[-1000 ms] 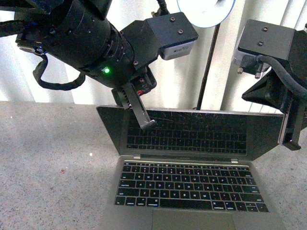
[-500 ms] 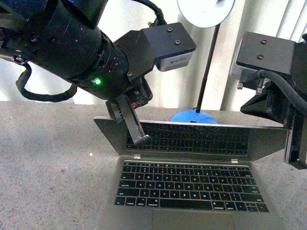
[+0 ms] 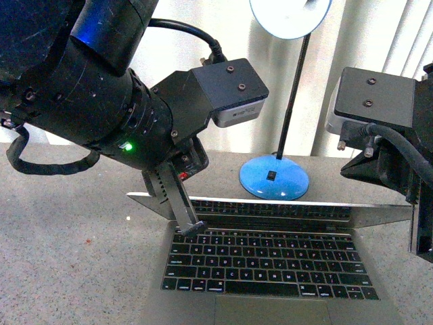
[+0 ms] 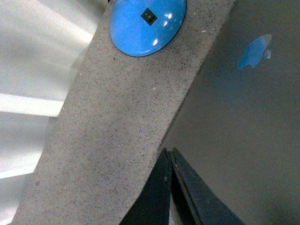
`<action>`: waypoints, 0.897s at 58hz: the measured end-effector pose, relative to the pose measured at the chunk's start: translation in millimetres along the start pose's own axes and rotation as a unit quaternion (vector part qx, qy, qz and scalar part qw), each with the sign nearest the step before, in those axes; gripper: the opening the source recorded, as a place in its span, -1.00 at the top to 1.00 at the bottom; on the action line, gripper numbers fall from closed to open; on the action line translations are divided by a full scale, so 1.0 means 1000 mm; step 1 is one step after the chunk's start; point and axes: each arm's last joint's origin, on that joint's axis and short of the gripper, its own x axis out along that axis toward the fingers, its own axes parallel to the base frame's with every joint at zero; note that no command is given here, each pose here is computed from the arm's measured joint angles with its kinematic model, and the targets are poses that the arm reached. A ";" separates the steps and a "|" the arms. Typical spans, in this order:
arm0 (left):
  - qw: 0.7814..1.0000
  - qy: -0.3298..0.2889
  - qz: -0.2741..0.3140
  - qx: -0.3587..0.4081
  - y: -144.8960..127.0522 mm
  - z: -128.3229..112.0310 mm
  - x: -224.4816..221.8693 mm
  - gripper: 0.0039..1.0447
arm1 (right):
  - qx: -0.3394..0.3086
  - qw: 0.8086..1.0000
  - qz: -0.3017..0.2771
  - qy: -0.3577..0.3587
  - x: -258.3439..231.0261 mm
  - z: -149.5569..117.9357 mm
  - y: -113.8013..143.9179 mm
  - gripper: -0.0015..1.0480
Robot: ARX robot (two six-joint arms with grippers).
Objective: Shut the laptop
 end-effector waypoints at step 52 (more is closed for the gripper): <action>1.000 0.004 -0.016 -0.018 -0.016 -0.016 0.004 0.94 | -0.009 0.999 0.041 0.007 0.010 -0.003 0.025 0.94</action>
